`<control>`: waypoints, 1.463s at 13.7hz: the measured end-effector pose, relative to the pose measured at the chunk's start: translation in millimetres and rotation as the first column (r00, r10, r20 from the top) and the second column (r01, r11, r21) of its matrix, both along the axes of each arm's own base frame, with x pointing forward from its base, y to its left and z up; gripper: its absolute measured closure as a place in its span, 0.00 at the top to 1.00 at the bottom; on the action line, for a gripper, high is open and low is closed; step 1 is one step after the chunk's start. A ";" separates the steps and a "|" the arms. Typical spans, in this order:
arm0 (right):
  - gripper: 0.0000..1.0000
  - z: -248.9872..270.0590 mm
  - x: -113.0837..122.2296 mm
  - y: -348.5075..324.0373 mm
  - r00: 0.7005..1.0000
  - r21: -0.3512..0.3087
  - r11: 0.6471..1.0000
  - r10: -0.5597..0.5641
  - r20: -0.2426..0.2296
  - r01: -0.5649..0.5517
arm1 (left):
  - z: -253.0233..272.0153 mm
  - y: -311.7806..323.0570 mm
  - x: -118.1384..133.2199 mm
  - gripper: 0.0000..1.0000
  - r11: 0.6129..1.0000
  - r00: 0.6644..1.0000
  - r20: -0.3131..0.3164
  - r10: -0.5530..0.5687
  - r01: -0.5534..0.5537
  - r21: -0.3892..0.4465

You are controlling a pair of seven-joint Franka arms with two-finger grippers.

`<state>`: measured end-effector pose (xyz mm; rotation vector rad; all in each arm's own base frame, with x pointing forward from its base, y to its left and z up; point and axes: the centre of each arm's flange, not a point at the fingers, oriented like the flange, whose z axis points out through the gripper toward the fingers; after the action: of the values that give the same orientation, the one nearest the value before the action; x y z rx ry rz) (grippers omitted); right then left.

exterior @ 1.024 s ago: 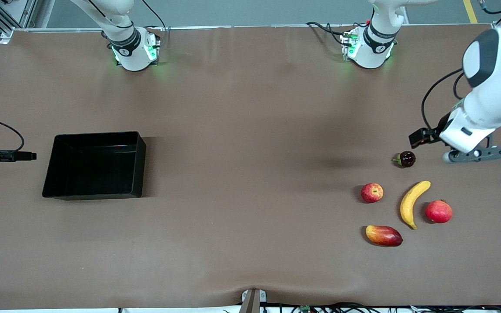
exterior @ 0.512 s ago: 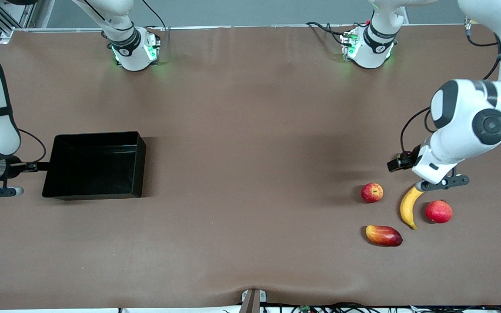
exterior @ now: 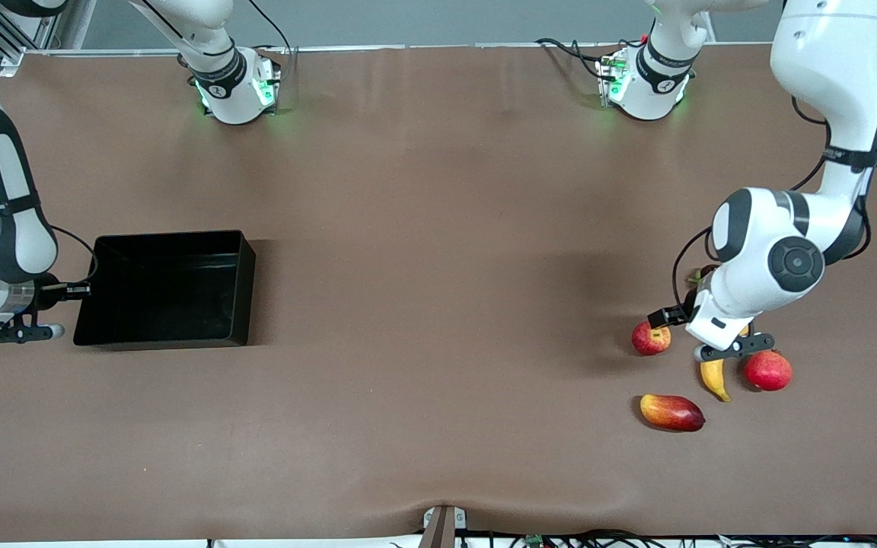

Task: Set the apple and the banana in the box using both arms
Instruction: 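Grasp the small red apple with the left gripper while the right gripper nears the box, then carry the apple toward the box while the right gripper withdraws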

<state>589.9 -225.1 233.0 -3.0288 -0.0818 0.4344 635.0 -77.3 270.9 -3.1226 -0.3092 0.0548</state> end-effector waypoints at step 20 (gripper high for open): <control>0.05 111.4 25.5 460.5 0.990 0.181 0.975 -0.115 -0.087 0.129 | -47.4 -18.4 27.3 0.73 0.998 1.000 0.004 0.029 -0.029 -0.047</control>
<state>615.4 235.4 344.4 -2.8114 0.0646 0.5006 662.3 -95.7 223.5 -3.1653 -0.3585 0.0555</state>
